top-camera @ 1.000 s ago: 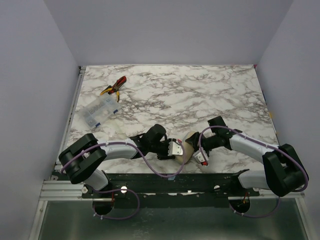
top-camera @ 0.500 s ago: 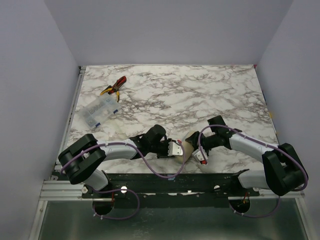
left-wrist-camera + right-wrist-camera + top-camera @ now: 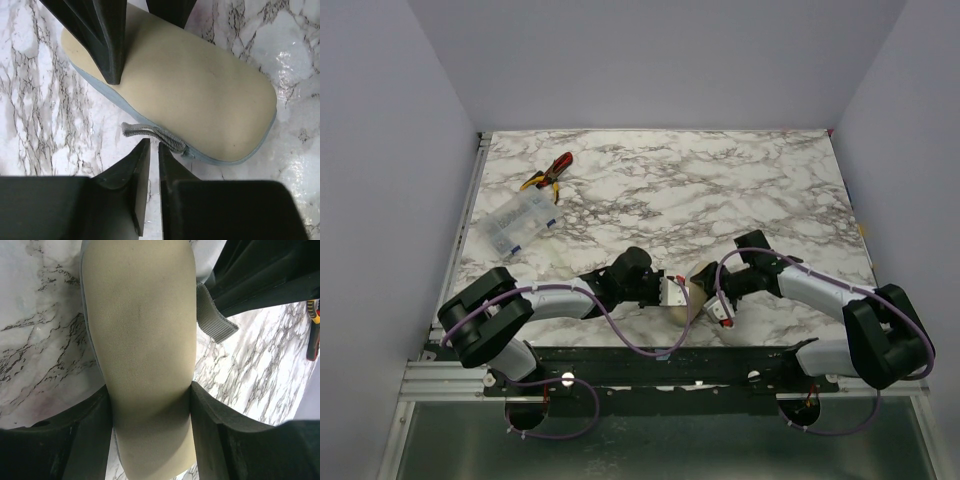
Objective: Open the umbrella
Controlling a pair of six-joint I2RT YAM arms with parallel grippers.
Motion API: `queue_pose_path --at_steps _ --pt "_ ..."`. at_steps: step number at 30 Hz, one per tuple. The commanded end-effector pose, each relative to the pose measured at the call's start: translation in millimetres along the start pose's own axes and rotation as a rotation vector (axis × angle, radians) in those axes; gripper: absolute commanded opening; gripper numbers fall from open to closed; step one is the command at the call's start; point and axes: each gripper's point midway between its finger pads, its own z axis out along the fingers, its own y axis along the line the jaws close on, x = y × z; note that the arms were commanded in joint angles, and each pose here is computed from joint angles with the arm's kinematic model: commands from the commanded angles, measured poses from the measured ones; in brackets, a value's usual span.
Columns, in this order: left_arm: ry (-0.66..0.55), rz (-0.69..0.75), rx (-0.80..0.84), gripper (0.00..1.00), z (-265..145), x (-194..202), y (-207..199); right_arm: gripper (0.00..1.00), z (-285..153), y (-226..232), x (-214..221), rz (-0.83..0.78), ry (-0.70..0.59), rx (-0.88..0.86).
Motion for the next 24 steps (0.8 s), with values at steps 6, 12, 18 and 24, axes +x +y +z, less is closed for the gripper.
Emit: queue_pose_path --at_steps 6,12,18,24 --pt "-0.082 0.066 0.079 0.02 -3.1 -12.5 -18.4 0.33 4.2 18.1 2.8 0.097 0.007 -0.059" --pt "-0.03 0.039 0.053 0.28 -7.7 3.5 -20.3 0.33 3.6 18.4 2.6 0.096 0.009 -0.058" --pt "-0.011 -0.011 0.018 0.28 -20.5 15.2 -19.1 0.33 3.1 19.3 2.1 0.1 0.01 -0.058" --pt "-0.028 -0.049 0.043 0.27 -25.8 10.6 -26.8 0.33 2.4 19.9 1.9 0.101 0.011 -0.064"
